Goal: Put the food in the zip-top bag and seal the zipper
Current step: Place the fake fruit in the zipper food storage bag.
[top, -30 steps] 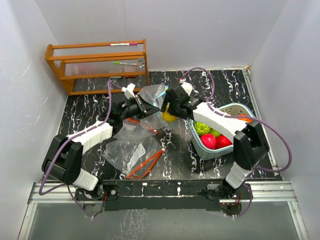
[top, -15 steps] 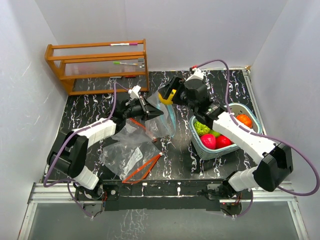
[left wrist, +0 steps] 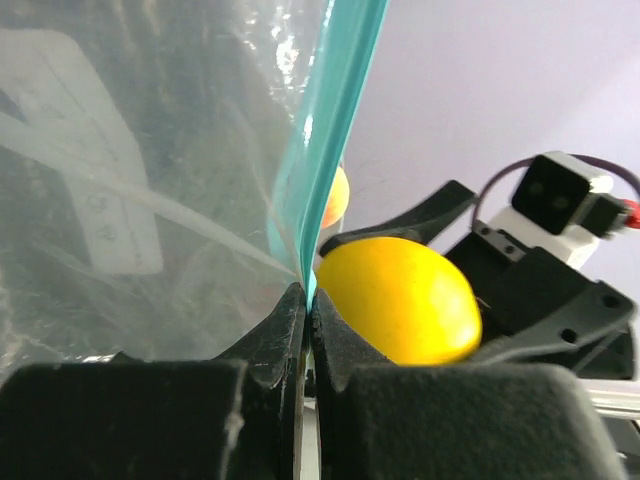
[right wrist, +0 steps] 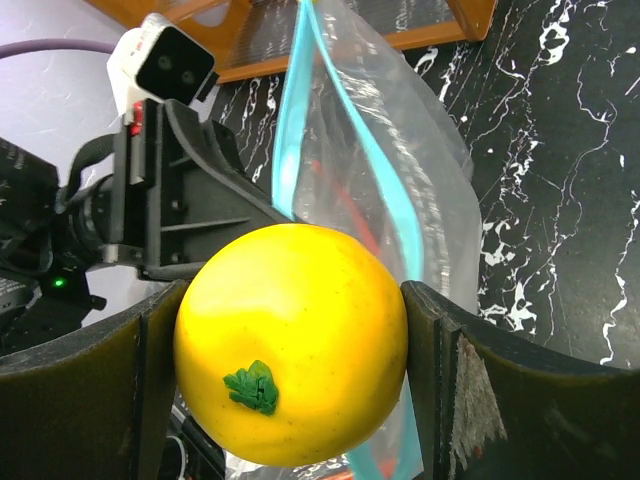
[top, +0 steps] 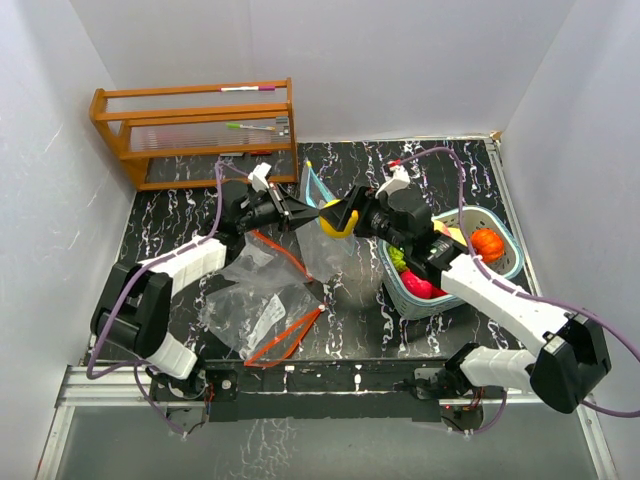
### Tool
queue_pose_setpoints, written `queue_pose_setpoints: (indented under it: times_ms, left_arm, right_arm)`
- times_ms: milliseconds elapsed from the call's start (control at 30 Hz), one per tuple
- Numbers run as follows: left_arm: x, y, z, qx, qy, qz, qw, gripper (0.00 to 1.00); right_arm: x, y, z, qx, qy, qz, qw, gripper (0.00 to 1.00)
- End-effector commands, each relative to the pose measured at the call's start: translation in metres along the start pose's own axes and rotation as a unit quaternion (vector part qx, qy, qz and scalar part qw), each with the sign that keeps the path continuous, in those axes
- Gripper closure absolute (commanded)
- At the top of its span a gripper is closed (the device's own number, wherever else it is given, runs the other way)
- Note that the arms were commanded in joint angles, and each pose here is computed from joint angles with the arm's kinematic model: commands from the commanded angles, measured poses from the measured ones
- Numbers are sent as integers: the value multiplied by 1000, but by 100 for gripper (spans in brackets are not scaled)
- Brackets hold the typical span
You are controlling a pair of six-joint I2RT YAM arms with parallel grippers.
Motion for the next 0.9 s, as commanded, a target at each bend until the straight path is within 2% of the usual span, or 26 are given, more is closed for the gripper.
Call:
queue_pose_setpoints:
  times_ms: [0,133,400,600,800,867]
  left_arm:
    - [-17,14,-36,1,77,25,997,100]
    - [-23,19,-35,-17,89,35,995,100]
    - [-44,29,-12,-40,82,30,995,100]
    - [-54,34,-11,-46,89,31,995,100]
    - [-59,37,-4,-42,80,29,995,100]
    - [-59,37,1,-47,79,29,995,100]
  right_arm:
    - [10,-3,4,-3,-30,-27,999,48]
    - [25,5,0,4,-21,-9,1000,48]
    - [47,32,-26,-26,85,84,993,51]
    - [67,47,-23,-54,139,120,982,51]
    - [83,48,-7,-46,135,133,981,45]
    - [84,43,-3,-29,135,123,983,39]
Point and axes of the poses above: each gripper's point midway between its finger pads, its own x axis out along the fingers, its own z axis along the line the jaws close on, y = z × x, the point moved 8 cm from there along -x, back along the fingers, and after that the axes turned 15 degrees about -x, right-handed, at the moved point
